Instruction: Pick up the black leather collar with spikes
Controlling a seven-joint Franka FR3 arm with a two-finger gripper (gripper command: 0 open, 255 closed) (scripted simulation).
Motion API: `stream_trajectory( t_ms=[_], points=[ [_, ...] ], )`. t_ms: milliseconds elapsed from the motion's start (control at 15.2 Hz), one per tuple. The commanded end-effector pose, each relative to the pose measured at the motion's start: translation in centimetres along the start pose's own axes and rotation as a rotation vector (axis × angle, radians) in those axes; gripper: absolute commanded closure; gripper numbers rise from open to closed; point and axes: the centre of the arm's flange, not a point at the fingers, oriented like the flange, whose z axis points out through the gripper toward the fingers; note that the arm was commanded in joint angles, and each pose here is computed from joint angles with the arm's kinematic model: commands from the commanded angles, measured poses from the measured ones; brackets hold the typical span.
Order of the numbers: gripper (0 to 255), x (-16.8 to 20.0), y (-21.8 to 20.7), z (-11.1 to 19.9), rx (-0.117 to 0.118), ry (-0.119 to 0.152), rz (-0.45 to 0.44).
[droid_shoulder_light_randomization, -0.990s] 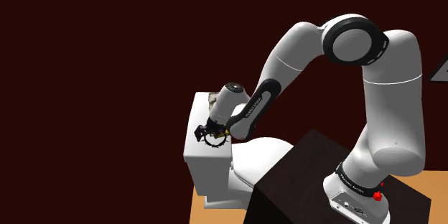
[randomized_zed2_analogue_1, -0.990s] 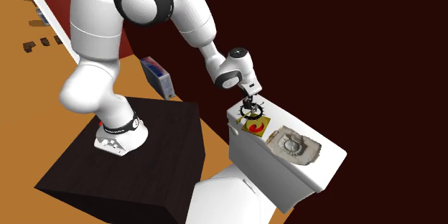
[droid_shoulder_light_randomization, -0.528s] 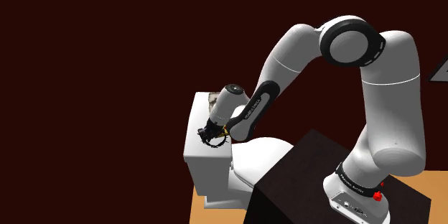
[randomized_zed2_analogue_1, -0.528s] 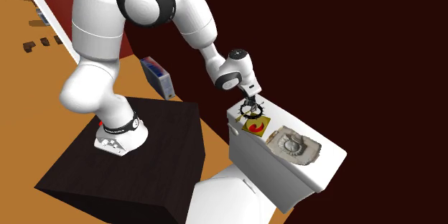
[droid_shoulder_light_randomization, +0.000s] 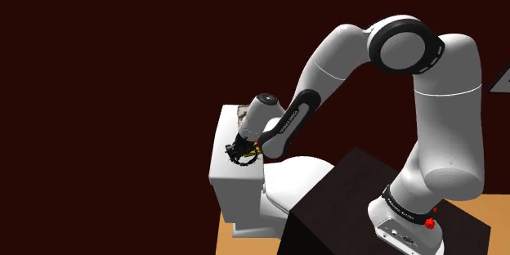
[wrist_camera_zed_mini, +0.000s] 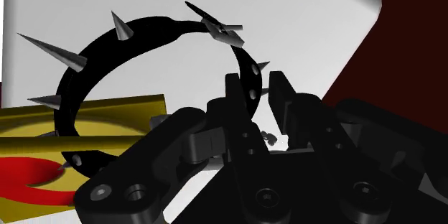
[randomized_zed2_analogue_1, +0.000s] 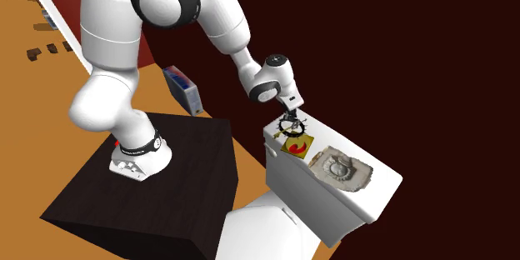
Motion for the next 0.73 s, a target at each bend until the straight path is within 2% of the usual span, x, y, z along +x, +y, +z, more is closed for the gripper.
stream_trajectory(
  t_ms=[0,660],
  points=[
    [255,0.2,-0.3,-0.9,0.0,-0.001,0.0],
    [255,1.3,-1.6,-5.9,0.0,-0.001,0.0]
  ],
)
